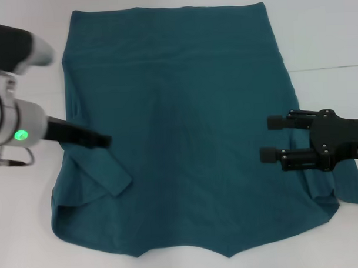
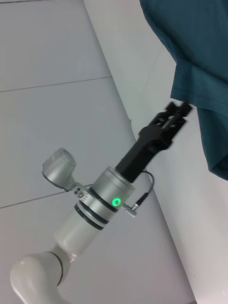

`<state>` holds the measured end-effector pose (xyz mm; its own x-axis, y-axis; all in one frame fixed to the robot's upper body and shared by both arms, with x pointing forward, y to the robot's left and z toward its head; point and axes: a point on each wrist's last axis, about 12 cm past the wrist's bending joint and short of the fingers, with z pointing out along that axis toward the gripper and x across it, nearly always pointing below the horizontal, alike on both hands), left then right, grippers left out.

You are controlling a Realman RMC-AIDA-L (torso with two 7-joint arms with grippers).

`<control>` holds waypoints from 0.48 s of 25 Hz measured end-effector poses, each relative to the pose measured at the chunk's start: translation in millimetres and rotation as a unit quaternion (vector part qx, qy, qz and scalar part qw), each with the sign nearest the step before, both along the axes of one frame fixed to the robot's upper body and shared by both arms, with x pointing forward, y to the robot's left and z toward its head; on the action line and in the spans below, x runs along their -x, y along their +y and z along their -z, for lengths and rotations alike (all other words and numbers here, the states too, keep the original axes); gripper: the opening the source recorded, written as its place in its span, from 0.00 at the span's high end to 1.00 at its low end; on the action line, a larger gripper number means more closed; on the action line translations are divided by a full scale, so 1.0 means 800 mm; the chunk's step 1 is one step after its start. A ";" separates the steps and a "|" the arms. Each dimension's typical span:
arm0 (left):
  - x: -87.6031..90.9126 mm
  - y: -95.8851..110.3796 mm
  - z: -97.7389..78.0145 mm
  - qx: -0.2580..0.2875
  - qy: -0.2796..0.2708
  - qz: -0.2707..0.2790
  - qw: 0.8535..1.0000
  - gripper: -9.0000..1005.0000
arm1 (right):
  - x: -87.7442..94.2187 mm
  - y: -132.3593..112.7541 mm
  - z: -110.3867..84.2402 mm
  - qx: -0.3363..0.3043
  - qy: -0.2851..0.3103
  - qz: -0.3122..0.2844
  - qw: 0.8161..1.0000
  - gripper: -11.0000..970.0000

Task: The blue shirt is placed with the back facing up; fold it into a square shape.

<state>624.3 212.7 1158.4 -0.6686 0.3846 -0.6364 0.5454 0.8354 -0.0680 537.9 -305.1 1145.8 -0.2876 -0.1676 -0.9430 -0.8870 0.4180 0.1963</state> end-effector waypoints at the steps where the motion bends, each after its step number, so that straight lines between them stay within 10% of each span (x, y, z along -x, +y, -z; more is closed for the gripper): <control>1: -0.003 0.010 -0.002 0.005 -0.005 -0.017 1.000 0.57 | 0.000 0.000 0.000 0.000 0.000 0.000 1.000 0.10; 12: -0.035 0.060 0.015 0.037 -0.010 -0.121 0.992 0.18 | -0.002 0.003 0.000 -0.002 -0.001 -0.003 1.000 0.10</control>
